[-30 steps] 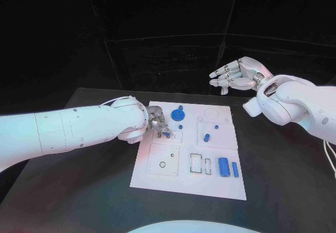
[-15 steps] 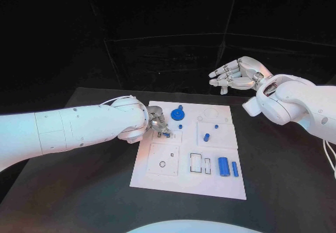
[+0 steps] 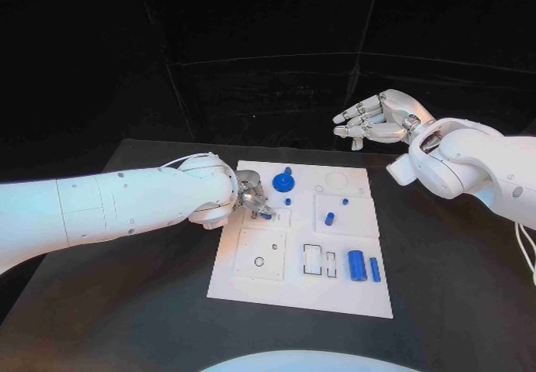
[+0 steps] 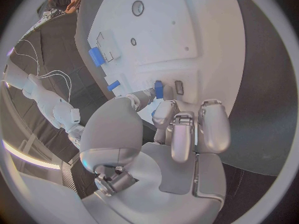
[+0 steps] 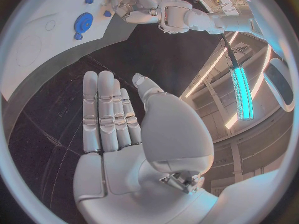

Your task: Assemble the parts on the task board

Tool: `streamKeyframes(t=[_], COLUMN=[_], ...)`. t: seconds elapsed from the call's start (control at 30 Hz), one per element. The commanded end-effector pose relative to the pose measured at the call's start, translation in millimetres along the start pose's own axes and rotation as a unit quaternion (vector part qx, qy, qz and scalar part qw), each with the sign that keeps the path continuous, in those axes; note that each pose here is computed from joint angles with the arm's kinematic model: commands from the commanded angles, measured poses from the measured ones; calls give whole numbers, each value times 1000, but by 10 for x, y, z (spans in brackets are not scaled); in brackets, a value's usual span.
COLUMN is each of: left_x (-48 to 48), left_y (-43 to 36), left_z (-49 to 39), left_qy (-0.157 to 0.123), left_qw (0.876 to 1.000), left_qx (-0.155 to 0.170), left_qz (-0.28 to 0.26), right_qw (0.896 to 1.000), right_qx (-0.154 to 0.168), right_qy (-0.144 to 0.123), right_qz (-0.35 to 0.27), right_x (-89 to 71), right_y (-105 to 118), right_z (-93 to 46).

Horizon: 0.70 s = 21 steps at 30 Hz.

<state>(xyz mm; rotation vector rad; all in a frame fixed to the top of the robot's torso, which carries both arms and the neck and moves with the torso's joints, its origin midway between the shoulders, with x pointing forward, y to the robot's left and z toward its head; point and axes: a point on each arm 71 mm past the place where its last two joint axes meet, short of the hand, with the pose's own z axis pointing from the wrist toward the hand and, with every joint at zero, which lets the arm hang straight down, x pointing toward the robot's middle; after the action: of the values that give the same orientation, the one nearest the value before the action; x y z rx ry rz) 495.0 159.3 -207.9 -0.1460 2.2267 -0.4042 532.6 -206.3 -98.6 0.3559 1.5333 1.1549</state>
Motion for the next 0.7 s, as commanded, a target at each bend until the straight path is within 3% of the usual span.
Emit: streamKeyframes(t=[0.03,0.7], left_x=[29,20], left_y=[6,-19], left_z=[1,19], left_qy=[10,11], left_qw=[1000,1000], left_qx=[-5,-2], left_qz=[9,9], right_qw=[1000,1000], right_qx=[-4,0], right_qy=[3,3], right_qz=[0,-2], right_x=[2,6], right_y=[16,12], right_z=[5,12])
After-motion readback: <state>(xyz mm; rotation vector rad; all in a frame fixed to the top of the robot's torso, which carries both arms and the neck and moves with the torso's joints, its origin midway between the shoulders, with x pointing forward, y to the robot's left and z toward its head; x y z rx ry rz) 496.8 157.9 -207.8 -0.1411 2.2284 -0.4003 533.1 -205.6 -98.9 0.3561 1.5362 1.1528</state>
